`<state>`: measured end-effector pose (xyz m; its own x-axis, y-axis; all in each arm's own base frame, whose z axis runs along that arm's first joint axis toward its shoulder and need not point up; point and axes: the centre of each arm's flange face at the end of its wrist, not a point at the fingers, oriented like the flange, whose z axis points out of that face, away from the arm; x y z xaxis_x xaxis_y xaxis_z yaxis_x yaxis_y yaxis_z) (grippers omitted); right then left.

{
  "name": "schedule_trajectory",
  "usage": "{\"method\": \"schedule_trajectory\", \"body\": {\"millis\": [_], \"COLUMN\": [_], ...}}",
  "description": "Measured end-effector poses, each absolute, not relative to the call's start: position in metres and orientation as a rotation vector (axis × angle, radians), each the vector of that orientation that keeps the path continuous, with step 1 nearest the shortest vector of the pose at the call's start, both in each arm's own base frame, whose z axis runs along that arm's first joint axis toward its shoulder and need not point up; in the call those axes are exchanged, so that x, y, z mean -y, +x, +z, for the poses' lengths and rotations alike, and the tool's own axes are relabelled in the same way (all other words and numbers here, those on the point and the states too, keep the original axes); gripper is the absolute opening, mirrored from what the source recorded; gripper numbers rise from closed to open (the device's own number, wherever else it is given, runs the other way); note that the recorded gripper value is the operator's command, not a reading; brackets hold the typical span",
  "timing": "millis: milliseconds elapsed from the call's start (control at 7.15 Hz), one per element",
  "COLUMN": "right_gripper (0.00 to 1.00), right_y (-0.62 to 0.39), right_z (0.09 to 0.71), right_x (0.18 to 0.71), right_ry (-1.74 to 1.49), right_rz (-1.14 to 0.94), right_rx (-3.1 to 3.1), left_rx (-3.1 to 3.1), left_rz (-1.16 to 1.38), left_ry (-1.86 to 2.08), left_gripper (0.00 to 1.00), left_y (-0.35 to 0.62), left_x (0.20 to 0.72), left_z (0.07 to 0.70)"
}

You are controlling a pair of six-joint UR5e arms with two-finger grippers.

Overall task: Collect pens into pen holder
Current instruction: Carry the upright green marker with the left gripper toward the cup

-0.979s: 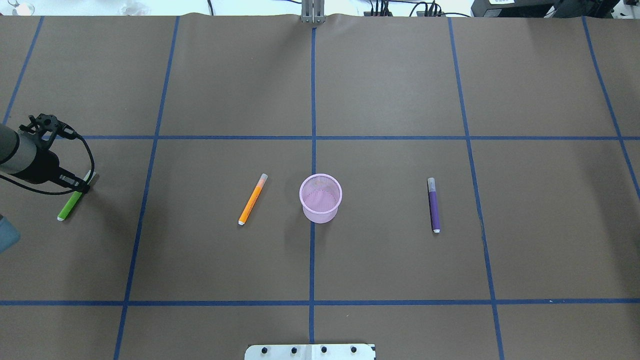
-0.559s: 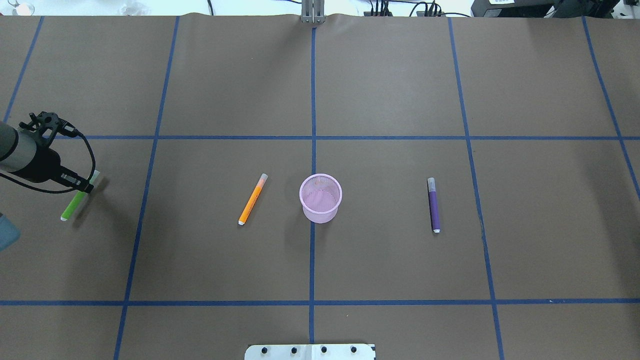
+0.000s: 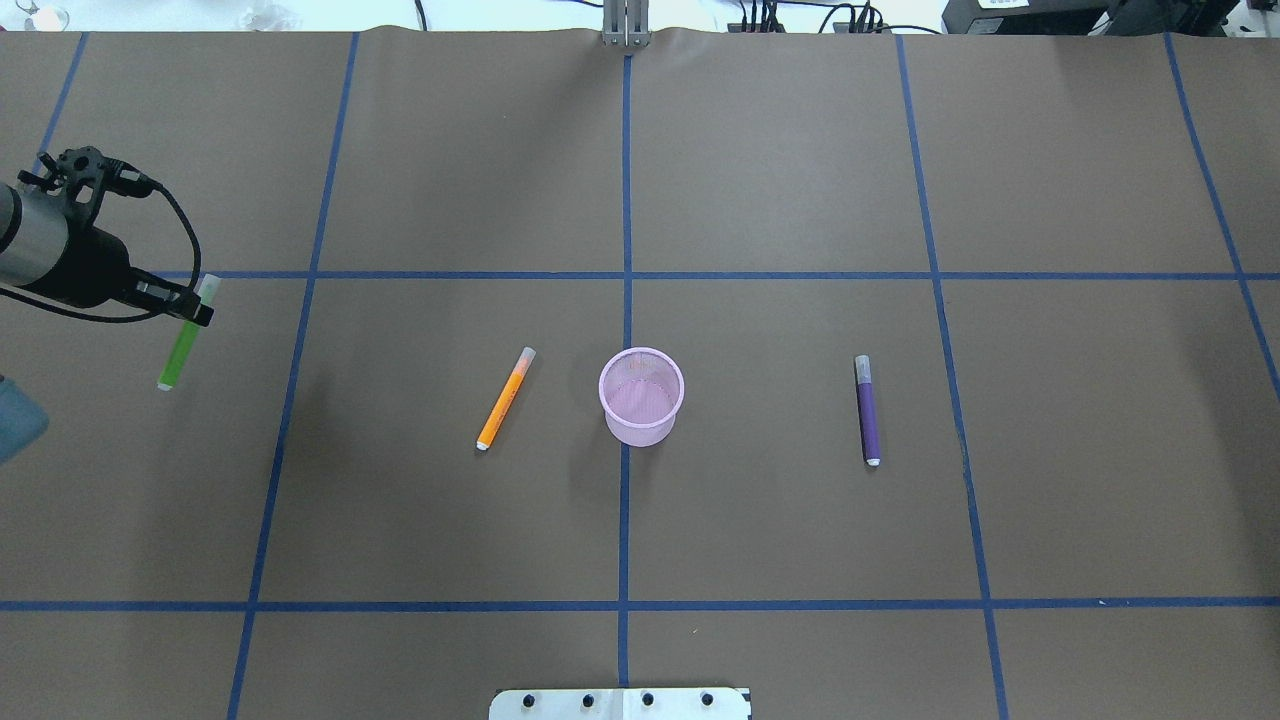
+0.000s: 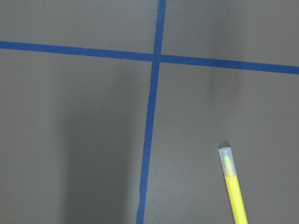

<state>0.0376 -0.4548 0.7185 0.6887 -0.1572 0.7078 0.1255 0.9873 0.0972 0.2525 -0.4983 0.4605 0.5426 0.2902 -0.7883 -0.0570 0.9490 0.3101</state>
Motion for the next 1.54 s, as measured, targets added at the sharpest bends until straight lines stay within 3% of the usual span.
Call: {"method": "schedule_trajectory", "body": {"millis": [699, 1538], "right_gripper": [0.98, 0.97], "right_y": [0.038, 0.028], "right_z": [0.792, 0.811], "right_x": [0.454, 0.457], "right_ry": [0.111, 0.171], "right_rz": [-0.22, -0.263], "right_rx": [0.74, 0.735], "left_rx": [-1.04, -1.053], "left_rz": [-0.021, -0.013], "left_ry": [0.499, 0.56], "left_gripper": [0.0, 0.0], "left_y": [0.244, 0.265], "left_x": [0.515, 0.52], "left_z": [0.32, 0.286]}}
